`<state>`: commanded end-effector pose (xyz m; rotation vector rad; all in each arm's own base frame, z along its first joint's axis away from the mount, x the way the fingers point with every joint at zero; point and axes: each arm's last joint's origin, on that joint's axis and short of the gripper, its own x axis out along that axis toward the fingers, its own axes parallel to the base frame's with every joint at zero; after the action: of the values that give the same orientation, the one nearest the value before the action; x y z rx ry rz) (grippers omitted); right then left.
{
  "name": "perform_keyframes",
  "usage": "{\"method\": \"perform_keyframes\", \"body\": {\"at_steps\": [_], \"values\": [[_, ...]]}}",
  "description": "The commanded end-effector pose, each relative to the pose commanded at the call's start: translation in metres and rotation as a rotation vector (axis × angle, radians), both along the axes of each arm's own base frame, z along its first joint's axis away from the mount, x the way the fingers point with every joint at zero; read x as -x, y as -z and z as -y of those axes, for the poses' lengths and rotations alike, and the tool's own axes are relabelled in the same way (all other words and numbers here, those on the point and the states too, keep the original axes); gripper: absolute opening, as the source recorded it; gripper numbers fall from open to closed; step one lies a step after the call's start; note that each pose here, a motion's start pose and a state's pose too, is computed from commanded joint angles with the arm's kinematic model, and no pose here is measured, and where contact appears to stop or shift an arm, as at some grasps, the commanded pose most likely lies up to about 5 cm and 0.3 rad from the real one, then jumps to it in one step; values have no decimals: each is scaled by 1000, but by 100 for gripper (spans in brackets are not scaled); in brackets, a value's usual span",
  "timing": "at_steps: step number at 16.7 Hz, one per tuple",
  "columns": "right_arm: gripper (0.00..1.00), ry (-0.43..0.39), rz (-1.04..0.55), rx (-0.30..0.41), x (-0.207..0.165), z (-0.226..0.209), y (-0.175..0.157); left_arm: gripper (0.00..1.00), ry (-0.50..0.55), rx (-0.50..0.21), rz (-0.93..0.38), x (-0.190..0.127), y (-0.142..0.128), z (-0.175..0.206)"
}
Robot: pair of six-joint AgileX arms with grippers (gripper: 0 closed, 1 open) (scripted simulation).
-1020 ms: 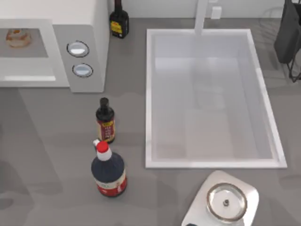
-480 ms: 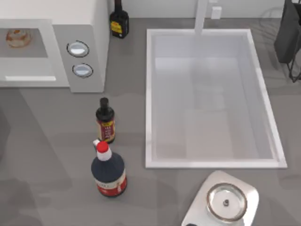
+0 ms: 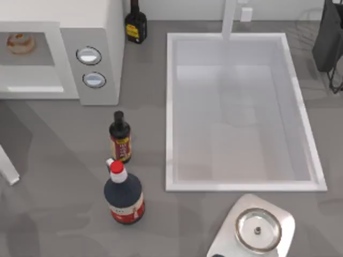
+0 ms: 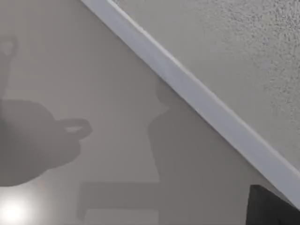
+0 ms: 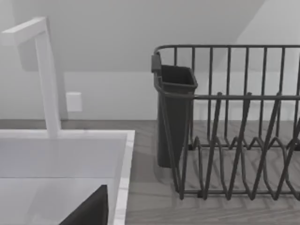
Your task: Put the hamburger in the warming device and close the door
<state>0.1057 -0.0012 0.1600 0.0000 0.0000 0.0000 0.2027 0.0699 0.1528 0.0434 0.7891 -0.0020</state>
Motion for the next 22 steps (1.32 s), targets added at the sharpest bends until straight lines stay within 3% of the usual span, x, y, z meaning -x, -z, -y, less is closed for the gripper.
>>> {"method": "perform_keyframes", "body": {"at_steps": [5, 13, 22], "values": [[100, 0, 0, 0, 0, 0, 0, 0, -8, 2, 7, 6, 1, 47], [100, 0, 0, 0, 0, 0, 0, 0, -23, 2, 24, 4, -2, 52], [100, 0, 0, 0, 0, 0, 0, 0, -20, 4, -1, -78, 9, 53]]}}
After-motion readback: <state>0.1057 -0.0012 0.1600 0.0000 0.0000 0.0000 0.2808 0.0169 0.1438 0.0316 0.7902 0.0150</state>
